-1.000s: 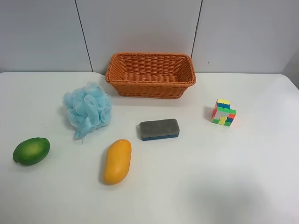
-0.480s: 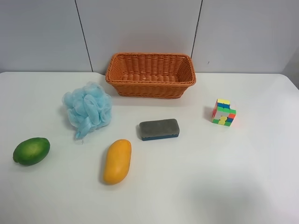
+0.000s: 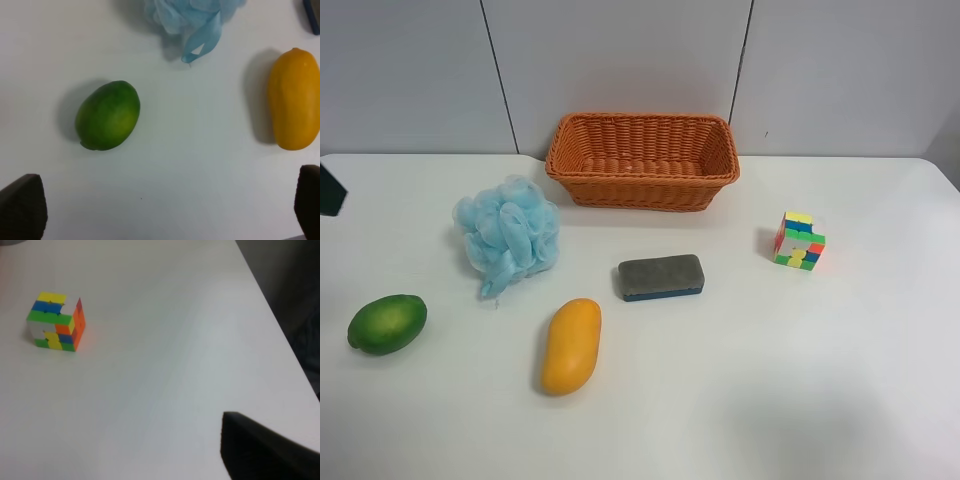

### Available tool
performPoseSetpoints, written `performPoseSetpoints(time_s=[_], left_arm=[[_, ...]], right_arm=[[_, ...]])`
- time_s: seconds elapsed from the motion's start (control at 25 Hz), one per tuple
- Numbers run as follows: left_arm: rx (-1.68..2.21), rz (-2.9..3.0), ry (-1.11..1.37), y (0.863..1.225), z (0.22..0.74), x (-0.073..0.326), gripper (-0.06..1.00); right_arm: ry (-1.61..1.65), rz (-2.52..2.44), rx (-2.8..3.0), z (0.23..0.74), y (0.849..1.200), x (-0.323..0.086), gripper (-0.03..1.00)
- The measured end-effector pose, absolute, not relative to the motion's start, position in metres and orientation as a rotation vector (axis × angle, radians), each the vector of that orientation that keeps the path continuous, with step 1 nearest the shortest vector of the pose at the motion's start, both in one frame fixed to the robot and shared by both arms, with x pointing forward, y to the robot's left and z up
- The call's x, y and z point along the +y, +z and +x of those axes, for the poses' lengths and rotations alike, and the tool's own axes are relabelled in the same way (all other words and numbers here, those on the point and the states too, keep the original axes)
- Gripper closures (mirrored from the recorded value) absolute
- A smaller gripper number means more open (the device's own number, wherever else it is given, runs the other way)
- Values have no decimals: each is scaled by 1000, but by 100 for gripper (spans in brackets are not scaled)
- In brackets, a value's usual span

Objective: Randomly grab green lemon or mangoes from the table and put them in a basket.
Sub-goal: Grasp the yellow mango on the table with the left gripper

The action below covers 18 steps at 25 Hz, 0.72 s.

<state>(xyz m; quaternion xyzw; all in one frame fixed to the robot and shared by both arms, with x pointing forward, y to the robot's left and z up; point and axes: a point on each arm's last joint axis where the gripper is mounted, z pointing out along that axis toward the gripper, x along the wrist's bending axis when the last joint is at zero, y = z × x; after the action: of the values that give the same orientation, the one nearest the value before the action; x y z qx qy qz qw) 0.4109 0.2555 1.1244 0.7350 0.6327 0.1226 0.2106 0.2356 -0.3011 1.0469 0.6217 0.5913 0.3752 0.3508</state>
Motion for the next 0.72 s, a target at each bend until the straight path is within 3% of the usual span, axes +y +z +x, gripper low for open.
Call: performPoseSetpoints(time_s=[0.72], left_arm=[[1935,2155,21,1010,476,123,-5]], right_arm=[[978,1611,1533,236,1047,-301,-2]])
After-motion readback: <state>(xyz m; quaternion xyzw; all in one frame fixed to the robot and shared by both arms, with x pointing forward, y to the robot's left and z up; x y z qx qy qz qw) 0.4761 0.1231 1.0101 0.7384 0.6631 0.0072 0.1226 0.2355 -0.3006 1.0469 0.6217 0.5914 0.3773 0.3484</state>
